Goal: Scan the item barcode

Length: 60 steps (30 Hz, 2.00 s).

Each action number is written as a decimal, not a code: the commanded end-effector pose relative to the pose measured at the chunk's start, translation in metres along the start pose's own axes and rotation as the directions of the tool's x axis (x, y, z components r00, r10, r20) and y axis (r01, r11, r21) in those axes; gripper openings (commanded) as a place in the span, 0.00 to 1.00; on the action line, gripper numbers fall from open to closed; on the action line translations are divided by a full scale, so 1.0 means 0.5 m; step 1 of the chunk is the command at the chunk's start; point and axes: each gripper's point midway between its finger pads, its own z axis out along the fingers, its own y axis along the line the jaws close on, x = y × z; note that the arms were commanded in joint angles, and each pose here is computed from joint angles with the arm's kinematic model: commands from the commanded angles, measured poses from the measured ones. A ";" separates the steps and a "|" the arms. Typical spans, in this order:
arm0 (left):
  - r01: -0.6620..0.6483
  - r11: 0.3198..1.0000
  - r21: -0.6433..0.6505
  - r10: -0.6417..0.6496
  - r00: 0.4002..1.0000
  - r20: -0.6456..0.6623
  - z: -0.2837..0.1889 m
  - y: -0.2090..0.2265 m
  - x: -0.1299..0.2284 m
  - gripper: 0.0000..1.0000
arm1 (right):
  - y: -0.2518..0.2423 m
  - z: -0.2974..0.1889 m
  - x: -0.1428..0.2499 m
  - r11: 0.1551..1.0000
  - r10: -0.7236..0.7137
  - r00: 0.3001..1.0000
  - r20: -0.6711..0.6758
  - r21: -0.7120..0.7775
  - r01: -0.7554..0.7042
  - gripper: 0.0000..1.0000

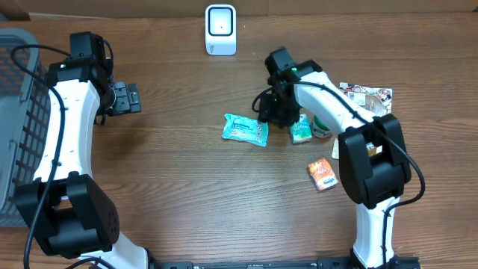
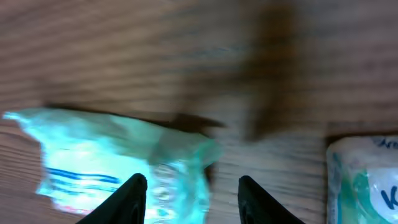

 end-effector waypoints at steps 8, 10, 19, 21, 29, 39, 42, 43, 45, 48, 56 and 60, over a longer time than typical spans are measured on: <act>0.007 1.000 -0.003 -0.007 1.000 0.005 -0.002 0.003 -0.004 0.99 | -0.003 0.107 0.093 0.993 0.083 0.990 -0.113 -0.078 -0.092 0.31; 0.008 1.000 -0.003 -0.008 1.000 0.005 -0.001 0.004 -0.004 1.00 | -0.009 0.118 0.100 0.990 0.109 0.987 -0.118 -0.077 -0.119 0.25; 0.008 1.000 -0.003 -0.008 1.000 0.006 -0.001 0.004 -0.004 1.00 | 0.023 0.086 0.073 0.990 0.013 0.996 -0.085 -0.138 -0.024 0.04; 0.008 1.000 -0.003 -0.008 1.000 0.006 -0.001 0.004 -0.004 1.00 | 0.022 0.044 0.047 0.996 0.001 1.000 -0.031 -0.089 -0.004 0.04; 0.008 1.000 -0.003 -0.008 1.000 0.006 -0.001 0.004 -0.004 1.00 | 0.012 -0.189 -0.045 0.971 -0.152 0.947 0.283 0.221 0.090 0.04; 0.008 1.000 -0.003 -0.008 1.000 0.006 -0.001 0.004 -0.004 0.99 | -0.007 -0.271 -0.021 0.596 -0.460 0.797 0.390 0.801 -0.048 0.04; 0.008 1.000 -0.003 -0.008 1.000 0.006 -0.001 0.004 -0.004 0.99 | 0.028 -0.239 -0.010 0.514 -0.554 0.766 0.325 0.858 0.009 0.04; 0.008 1.000 -0.003 -0.008 1.000 0.006 -0.001 0.003 -0.004 1.00 | 0.033 -0.227 -0.008 0.499 -0.571 0.765 0.299 0.866 0.033 0.04; 0.008 1.000 -0.003 -0.008 1.000 0.005 -0.001 0.004 -0.004 1.00 | 0.049 -0.184 0.003 0.441 -0.619 0.756 0.213 0.891 0.111 0.04; 0.008 1.000 -0.003 -0.008 1.000 0.005 -0.001 0.004 -0.004 1.00 | 0.072 -0.145 0.022 0.399 -0.659 0.736 0.155 0.902 0.168 0.04; 0.008 1.000 -0.003 -0.008 1.000 0.006 -0.001 0.004 -0.004 0.99 | 0.215 -0.058 0.147 0.403 -0.783 0.618 0.068 0.813 0.421 0.50; 0.008 1.000 -0.003 -0.008 1.000 0.005 -0.001 0.004 -0.004 1.00 | 0.260 -0.014 0.203 0.491 -0.774 0.631 0.056 0.682 0.542 0.75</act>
